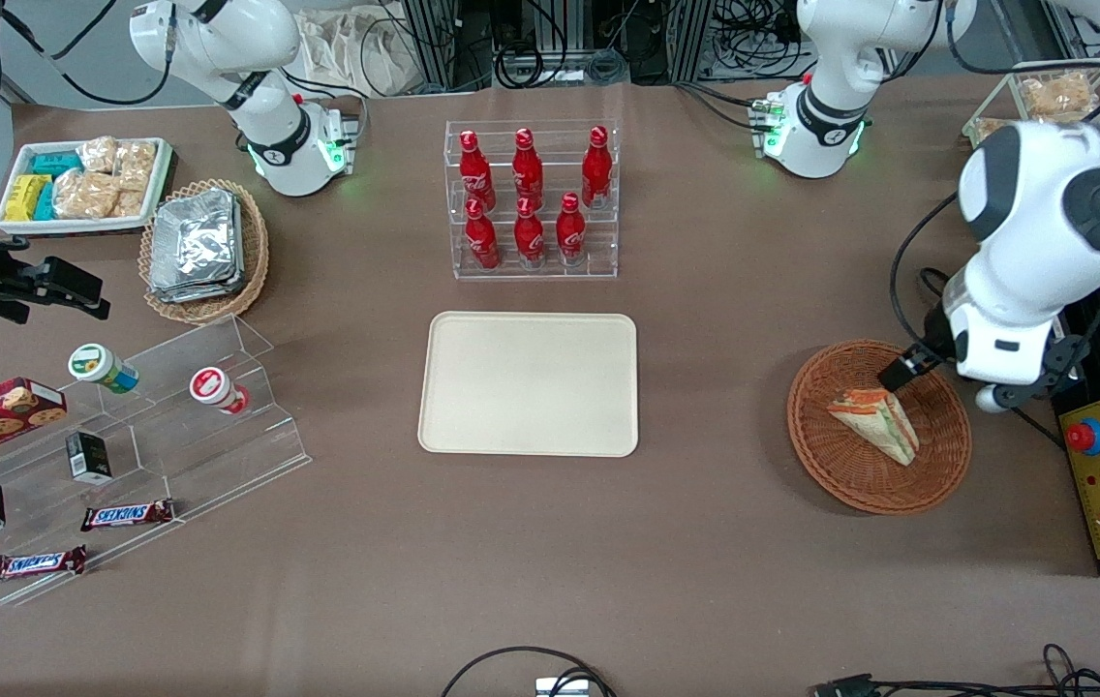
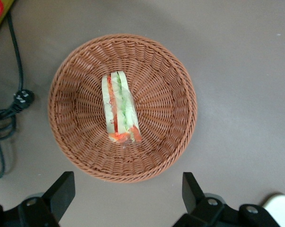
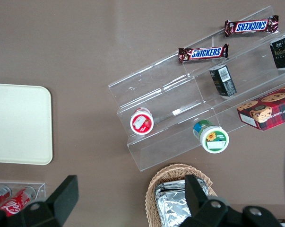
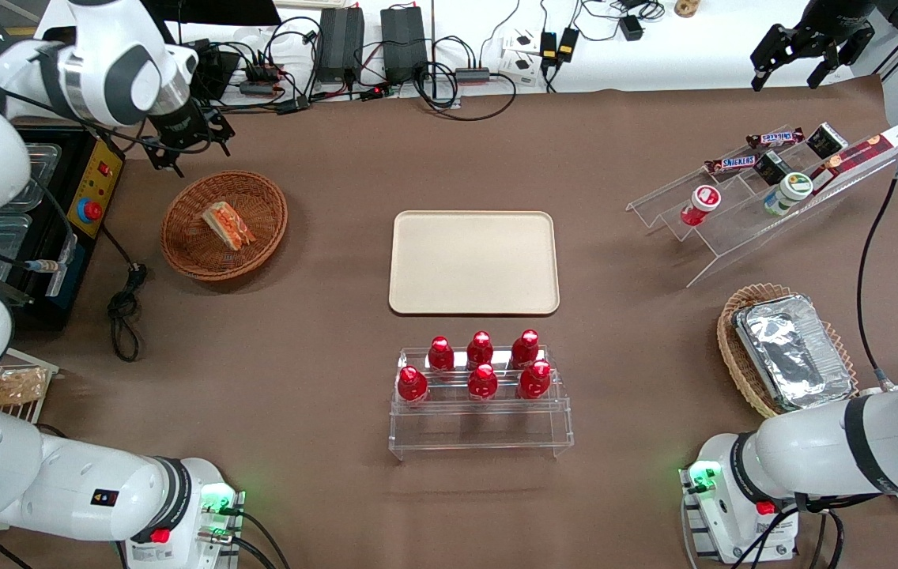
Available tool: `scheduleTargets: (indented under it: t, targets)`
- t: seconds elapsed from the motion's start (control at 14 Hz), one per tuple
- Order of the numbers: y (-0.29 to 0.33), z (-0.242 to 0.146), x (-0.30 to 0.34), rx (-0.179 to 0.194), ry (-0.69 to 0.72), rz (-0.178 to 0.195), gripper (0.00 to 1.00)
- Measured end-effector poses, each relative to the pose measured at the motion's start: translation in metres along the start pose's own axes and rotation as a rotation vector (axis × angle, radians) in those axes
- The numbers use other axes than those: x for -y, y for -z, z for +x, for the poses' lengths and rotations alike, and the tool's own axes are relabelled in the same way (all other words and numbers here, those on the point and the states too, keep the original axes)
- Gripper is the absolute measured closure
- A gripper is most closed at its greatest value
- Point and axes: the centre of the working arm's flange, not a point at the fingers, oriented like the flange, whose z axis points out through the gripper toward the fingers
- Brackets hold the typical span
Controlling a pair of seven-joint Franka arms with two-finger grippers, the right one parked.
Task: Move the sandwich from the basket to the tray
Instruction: 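Lower the left gripper around the sandwich and close it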
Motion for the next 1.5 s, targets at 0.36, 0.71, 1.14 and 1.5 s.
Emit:
scheduleTargets:
  t: [0.36,0.71,1.14,1.5]
  targets:
    - [-0.083,0.003,-0.004,-0.010,0.061,0.019,0.00]
    - [-0.124,0.008,0.012,-0.001,0.100,0.039,0.00]
    - [-0.151,0.012,0.016,-0.004,0.128,0.046,0.02]
    - [-0.170,0.011,0.015,0.000,0.129,0.053,0.47]
